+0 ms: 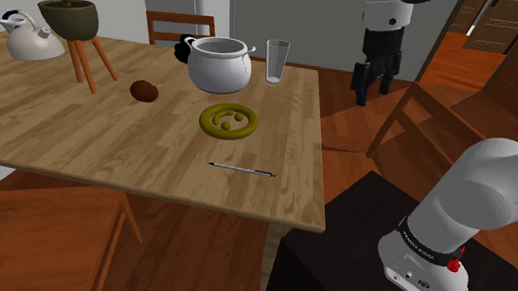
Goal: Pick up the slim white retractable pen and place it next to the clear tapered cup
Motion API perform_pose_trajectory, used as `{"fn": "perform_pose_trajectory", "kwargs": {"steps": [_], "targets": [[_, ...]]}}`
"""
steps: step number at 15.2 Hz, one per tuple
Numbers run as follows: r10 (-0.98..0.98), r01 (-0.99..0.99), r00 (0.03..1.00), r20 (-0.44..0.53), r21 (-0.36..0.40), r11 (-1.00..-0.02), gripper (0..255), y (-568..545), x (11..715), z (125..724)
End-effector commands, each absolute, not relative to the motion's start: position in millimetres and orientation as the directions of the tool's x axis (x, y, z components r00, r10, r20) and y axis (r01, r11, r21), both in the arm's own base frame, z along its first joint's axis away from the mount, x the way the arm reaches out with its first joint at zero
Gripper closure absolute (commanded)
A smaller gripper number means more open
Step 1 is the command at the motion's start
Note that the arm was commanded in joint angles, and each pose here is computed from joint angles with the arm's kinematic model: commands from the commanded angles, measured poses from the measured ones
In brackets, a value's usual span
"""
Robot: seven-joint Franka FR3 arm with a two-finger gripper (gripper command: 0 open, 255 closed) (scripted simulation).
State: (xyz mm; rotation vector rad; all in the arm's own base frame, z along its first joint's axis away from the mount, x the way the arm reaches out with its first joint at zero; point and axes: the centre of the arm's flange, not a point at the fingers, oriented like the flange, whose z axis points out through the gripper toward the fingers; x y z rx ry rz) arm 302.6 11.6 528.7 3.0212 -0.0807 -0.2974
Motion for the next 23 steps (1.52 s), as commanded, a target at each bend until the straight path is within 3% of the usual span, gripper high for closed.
{"fn": "perform_pose_trajectory", "kwargs": {"steps": [1,12,23], "targets": [[-0.063,-0.043,0.979,-0.192,0.109,-0.993,0,11.6,302.6,528.7],[0.236,0.23,0.963,-0.133,-0.056,-0.972,0,81.1,380.8,456.1],[0.504,0.49,0.863,-0.029,-0.196,-0.85,0,180.5,438.2,401.0]]}}
